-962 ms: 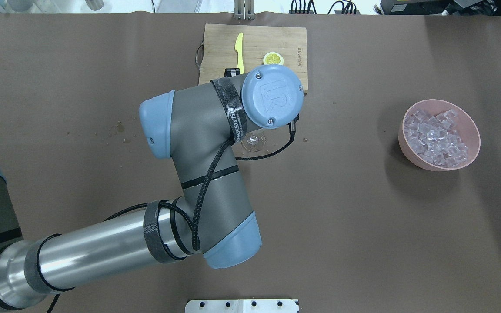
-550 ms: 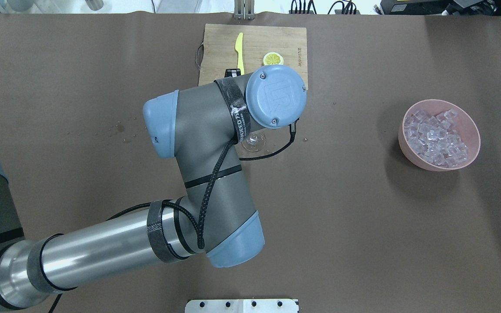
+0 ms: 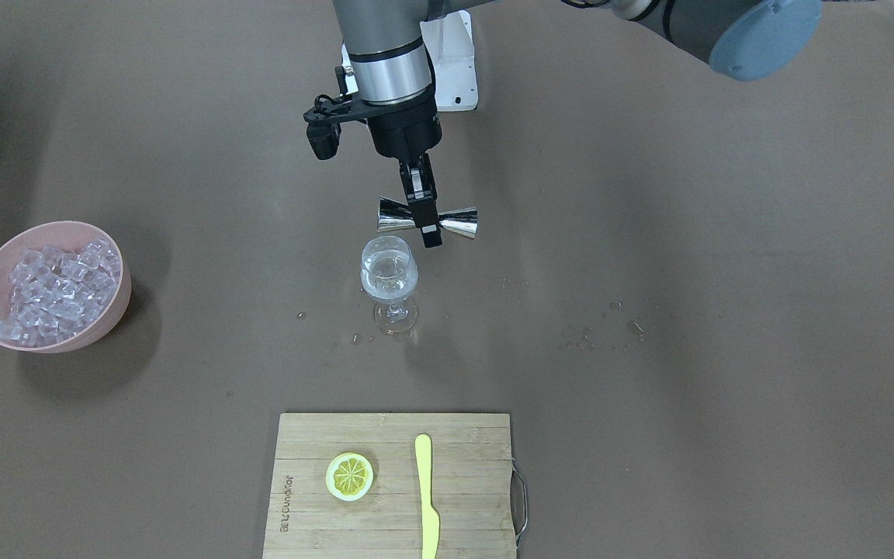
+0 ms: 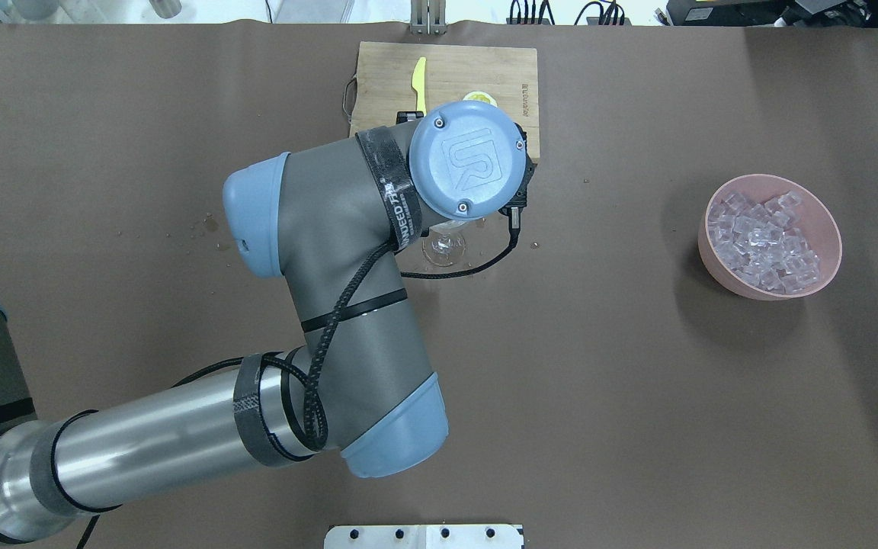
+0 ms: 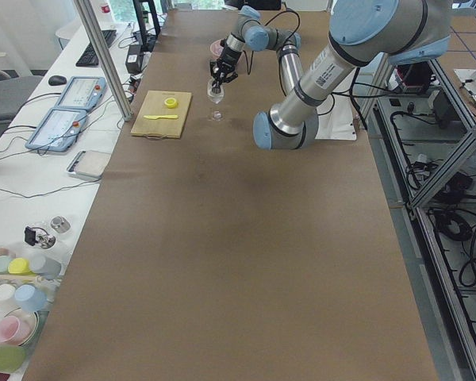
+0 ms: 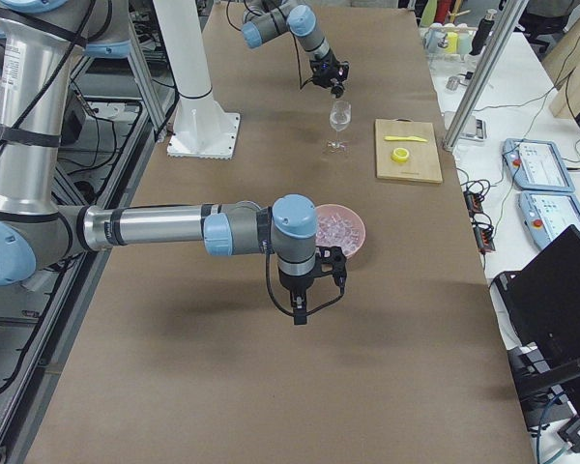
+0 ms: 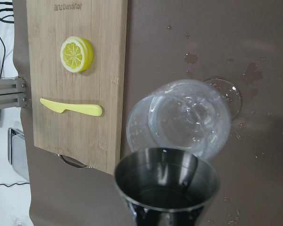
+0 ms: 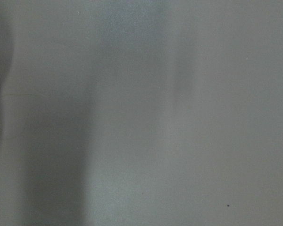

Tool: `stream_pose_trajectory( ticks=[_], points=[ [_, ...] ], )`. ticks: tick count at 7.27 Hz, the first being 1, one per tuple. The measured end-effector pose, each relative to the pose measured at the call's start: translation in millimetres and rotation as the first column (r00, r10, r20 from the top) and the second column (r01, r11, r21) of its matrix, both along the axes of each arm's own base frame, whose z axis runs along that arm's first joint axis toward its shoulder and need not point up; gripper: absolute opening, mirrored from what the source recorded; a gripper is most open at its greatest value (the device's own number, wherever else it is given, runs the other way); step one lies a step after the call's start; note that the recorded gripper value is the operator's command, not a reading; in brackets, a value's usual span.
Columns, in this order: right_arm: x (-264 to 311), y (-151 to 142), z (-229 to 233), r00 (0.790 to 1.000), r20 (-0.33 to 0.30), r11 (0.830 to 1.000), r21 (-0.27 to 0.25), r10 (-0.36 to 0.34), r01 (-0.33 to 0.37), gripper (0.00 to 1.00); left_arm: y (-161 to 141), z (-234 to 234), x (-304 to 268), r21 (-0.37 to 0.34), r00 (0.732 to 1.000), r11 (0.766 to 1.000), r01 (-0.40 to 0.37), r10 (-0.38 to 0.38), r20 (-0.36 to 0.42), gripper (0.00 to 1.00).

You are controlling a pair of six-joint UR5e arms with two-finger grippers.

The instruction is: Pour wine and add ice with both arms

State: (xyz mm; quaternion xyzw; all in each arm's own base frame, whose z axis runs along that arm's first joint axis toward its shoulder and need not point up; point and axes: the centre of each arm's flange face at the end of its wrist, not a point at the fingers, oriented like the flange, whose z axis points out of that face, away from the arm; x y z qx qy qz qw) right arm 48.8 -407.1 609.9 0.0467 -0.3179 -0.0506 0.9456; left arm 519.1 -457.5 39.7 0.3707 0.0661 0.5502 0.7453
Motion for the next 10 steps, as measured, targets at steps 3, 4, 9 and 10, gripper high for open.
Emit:
stream_pose_trajectory(
  ticks=[3, 4, 9, 10],
  points=[
    [0, 0, 0, 1.0, 0.001, 1.0, 0.0, 0.0, 0.0, 1.0, -39, 49, -50, -0.039, 0.977, 0.999, -0.033, 0.024, -0.212, 0.0],
    [0, 0, 0, 1.0, 0.001, 1.0, 0.001, 0.0, 0.0, 1.0, -56, 65, -73, -0.064, 0.964, 0.997, -0.033, 0.015, -0.266, 0.0],
    [0, -1, -2, 1.0, 0.005, 1.0, 0.004, -0.002, 0.002, 1.0, -70, 144, -116, -0.283, 0.841, 0.956, 0.079, -0.216, -0.496, 0.0],
    [0, -1, -2, 1.0, 0.005, 1.0, 0.004, -0.002, 0.002, 1.0, -68, 164, -122, -0.319, 0.809, 0.943, 0.097, -0.262, -0.527, 0.0]
  ],
)
